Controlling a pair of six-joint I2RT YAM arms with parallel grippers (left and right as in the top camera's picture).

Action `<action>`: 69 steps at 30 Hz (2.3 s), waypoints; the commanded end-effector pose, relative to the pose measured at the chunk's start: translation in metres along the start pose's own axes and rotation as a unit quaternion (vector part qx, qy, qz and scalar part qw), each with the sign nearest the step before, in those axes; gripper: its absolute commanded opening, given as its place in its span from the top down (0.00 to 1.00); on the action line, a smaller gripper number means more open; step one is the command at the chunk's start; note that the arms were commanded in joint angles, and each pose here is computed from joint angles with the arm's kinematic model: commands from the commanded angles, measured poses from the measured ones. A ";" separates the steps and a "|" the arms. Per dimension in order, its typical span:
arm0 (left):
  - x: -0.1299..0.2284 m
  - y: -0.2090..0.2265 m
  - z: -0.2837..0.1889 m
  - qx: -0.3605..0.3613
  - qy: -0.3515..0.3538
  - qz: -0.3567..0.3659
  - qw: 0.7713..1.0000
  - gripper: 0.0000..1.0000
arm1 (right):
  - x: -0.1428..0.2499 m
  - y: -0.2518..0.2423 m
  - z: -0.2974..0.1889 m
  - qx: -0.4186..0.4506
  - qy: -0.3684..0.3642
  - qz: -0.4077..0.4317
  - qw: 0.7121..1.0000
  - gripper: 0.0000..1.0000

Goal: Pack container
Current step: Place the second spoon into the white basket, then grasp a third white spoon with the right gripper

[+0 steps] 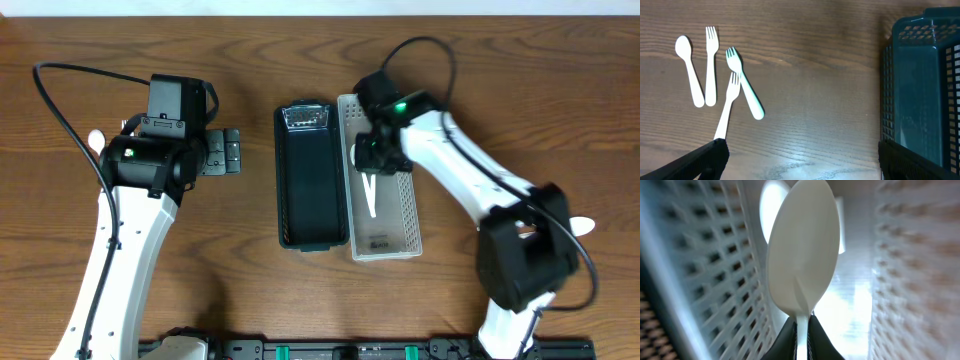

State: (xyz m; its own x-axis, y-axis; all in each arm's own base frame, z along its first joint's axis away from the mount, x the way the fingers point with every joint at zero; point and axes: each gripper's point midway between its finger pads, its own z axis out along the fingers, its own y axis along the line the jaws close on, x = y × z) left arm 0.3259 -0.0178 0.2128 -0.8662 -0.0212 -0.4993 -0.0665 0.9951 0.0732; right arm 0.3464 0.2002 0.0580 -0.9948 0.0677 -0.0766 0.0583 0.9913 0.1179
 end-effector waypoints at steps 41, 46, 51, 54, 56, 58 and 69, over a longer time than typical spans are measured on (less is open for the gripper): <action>-0.005 0.001 -0.004 -0.001 -0.007 -0.009 1.000 0.02 | 0.051 -0.315 -0.068 0.106 -0.091 0.528 0.837 0.35; -0.005 0.001 -0.004 -0.001 -0.007 -0.009 1.000 0.02 | 0.057 -0.317 -0.039 0.105 -0.097 0.518 0.843 0.30; -0.005 0.001 -0.004 -0.001 -0.007 -0.009 1.000 0.02 | 0.065 -0.318 -0.019 0.103 -0.101 0.518 0.843 0.30; -0.005 0.001 -0.004 -0.001 -0.007 -0.009 1.000 0.02 | 0.066 -0.316 -0.011 0.097 -0.097 0.519 0.844 0.32; -0.005 0.001 -0.004 -0.001 -0.007 -0.009 1.000 0.02 | 0.066 -0.315 -0.007 0.094 -0.091 0.519 0.844 0.32; -0.005 0.001 -0.004 -0.001 -0.007 -0.009 1.000 0.02 | 0.066 -0.315 -0.002 0.094 -0.085 0.519 0.845 0.32; -0.005 0.001 -0.004 -0.001 -0.007 -0.009 1.000 0.02 | 0.066 -0.309 0.036 0.074 -0.039 0.521 0.849 0.33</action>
State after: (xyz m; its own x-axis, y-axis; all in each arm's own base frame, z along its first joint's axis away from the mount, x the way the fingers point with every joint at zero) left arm 0.3258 -0.0178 0.2128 -0.8664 -0.0211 -0.4990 -0.0665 0.9951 0.0733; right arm 0.2696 -0.1031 -0.0058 -0.3792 0.9174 -0.1206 0.9212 0.3866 0.0441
